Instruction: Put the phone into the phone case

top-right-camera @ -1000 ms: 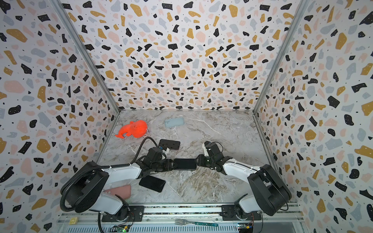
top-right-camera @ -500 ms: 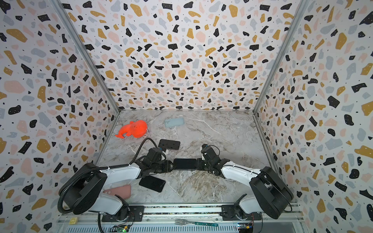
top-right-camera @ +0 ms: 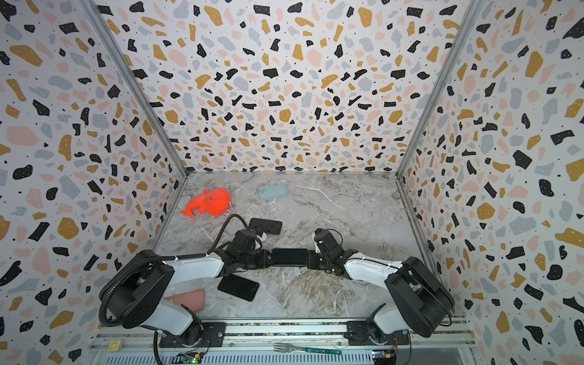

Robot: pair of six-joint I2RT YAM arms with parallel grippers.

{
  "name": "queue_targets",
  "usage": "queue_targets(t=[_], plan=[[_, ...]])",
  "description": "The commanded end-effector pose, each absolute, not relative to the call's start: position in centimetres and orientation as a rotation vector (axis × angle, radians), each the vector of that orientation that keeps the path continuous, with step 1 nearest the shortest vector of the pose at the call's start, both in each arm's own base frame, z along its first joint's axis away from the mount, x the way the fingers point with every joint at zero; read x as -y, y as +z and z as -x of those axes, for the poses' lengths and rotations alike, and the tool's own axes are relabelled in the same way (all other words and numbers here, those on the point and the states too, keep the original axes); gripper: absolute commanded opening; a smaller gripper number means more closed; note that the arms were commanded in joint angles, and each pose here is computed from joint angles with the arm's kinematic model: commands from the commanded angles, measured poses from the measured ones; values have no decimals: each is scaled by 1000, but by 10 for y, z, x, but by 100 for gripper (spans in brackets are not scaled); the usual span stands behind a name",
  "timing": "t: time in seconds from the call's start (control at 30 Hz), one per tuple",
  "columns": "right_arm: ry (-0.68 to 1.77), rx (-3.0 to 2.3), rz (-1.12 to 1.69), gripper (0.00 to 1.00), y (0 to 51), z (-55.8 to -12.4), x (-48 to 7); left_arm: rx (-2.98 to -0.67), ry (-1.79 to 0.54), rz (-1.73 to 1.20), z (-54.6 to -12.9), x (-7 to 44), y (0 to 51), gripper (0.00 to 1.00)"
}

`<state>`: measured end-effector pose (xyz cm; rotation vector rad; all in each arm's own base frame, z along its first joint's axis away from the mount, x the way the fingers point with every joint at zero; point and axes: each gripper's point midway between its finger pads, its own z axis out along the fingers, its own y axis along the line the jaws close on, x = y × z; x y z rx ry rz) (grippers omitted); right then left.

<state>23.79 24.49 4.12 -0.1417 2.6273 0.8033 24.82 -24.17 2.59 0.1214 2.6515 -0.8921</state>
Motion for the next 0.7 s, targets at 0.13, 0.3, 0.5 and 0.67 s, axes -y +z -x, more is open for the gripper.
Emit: queue_targets(t=[0.13,0.3,0.5,0.67], plan=[[821,-2638,147,21,37,-231,-245,-2669,-888,-136,-245,241,21,35],[828,-2645,151,19,36,-229,-245,-2671,-896,-134,-245,243,20,35],[831,-2647,158,18,34,-226,-247,-2669,-907,-129,-244,244,19,35],[841,-2649,165,17,33,-224,-250,-2667,-919,-134,-243,248,20,35]])
